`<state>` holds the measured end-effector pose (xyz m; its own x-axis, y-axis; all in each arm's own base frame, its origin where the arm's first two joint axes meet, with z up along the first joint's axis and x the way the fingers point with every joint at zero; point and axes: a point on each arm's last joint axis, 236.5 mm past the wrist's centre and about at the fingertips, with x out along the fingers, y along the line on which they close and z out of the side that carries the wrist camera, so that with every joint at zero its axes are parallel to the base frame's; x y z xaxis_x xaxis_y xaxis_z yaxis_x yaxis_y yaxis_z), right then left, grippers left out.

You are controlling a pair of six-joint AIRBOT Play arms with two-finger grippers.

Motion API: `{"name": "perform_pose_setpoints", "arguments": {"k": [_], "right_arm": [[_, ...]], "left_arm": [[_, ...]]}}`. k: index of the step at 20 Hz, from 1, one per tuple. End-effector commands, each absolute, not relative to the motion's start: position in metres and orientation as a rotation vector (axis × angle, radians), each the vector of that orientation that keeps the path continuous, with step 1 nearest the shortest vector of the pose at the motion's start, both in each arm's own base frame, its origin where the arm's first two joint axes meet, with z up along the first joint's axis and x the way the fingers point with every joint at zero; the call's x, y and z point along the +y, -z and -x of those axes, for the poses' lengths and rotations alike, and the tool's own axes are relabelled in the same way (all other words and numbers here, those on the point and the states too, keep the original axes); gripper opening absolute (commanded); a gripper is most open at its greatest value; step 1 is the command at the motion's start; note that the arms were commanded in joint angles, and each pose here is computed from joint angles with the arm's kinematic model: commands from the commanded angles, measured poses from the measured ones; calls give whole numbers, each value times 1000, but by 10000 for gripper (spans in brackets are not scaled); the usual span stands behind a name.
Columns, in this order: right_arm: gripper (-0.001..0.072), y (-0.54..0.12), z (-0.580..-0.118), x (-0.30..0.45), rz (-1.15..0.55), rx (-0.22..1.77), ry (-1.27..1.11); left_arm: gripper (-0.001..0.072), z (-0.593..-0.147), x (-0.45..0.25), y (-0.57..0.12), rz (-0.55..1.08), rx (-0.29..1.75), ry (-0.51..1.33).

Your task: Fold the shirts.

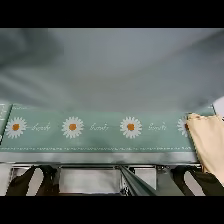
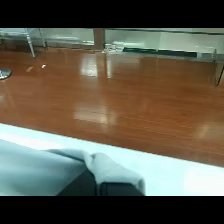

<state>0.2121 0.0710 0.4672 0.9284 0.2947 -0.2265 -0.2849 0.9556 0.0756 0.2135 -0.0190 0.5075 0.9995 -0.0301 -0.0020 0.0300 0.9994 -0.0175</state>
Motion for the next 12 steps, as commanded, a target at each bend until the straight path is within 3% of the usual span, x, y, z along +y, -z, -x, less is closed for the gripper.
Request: {"name": "perform_pose_setpoints", "arguments": {"k": [1,5,12], "right_arm": [[32,-445,-183,74,-39,332,-295],[32,-398,-212,71,-100,491,-304],[32,-223,-332,62,-326,815,-316]], "left_arm": [[20,-181,-11,-484,10,68,-72],[21,-217,-8,-424,79,232,-4],[20,-331,-2,-265,329,545,145]]}}
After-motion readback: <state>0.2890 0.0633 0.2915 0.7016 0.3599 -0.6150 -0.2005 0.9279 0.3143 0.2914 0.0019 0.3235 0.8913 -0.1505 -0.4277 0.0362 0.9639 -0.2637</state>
